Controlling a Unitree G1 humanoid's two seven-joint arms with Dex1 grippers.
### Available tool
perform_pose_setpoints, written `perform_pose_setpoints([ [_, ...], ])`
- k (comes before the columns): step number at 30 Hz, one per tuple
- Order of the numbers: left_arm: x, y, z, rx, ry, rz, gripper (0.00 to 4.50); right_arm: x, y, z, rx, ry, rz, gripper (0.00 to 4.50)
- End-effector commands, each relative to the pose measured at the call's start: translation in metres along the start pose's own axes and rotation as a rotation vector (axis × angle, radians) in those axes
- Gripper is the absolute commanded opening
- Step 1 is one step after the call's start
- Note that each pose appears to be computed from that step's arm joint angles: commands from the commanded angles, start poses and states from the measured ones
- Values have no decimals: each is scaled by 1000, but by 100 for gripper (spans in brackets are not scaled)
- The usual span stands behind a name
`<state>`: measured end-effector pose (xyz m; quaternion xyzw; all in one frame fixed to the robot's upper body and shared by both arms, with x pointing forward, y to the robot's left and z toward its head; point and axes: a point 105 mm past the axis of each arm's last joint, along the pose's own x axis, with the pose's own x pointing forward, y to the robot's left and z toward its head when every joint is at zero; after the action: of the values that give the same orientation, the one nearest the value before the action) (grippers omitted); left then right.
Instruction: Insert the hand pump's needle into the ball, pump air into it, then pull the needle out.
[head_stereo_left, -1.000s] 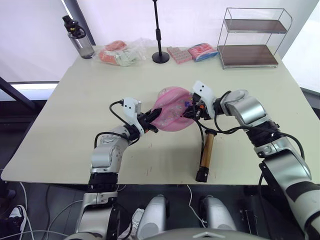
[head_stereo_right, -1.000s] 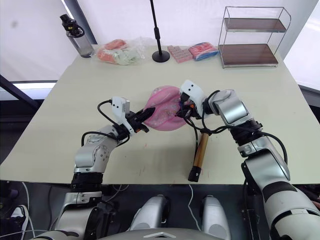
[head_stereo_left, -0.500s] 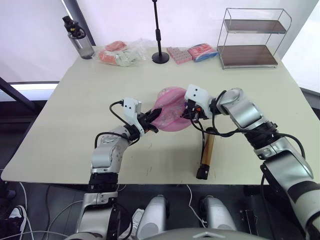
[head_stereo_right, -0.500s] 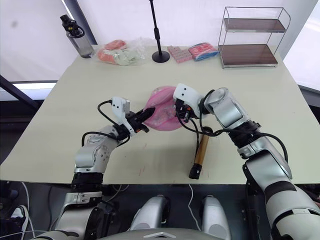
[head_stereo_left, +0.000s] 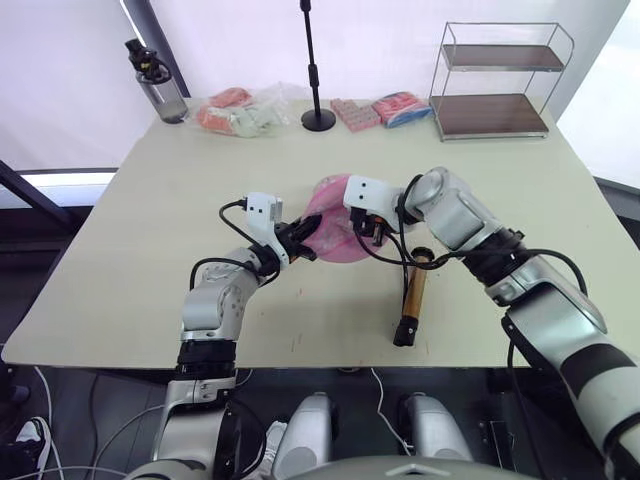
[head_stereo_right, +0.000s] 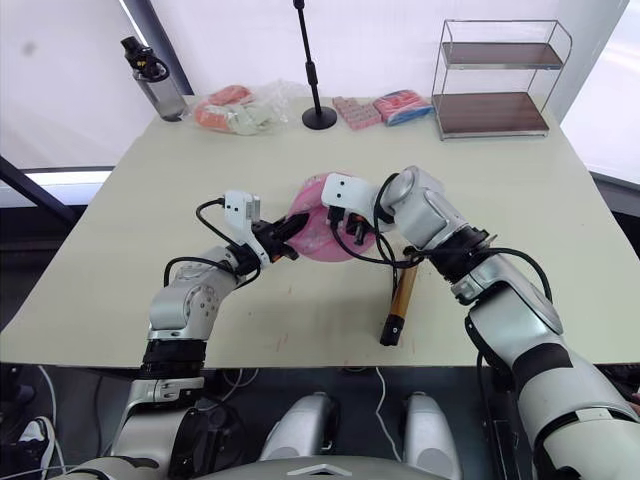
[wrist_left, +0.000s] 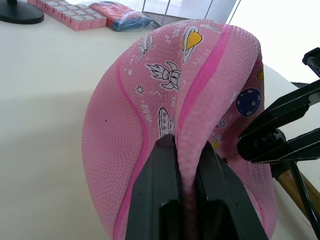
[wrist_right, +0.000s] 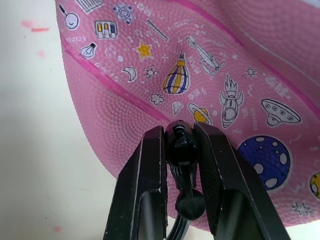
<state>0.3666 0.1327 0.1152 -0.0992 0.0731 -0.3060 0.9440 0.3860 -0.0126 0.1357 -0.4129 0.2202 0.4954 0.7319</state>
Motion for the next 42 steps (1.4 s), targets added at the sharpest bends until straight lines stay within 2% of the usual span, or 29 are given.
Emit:
perform_pose_setpoints([
  [1, 4, -12, -31, -76, 111, -39, 0, 14, 8, -19, 0, 93, 23, 38],
  [23, -1, -6, -33, -94, 114, -3, 0, 50, 21, -53, -7, 239, 64, 38],
  [42, -2, 0, -34, -122, 105, 27, 0, 71, 28, -74, -14, 338, 11, 38],
])
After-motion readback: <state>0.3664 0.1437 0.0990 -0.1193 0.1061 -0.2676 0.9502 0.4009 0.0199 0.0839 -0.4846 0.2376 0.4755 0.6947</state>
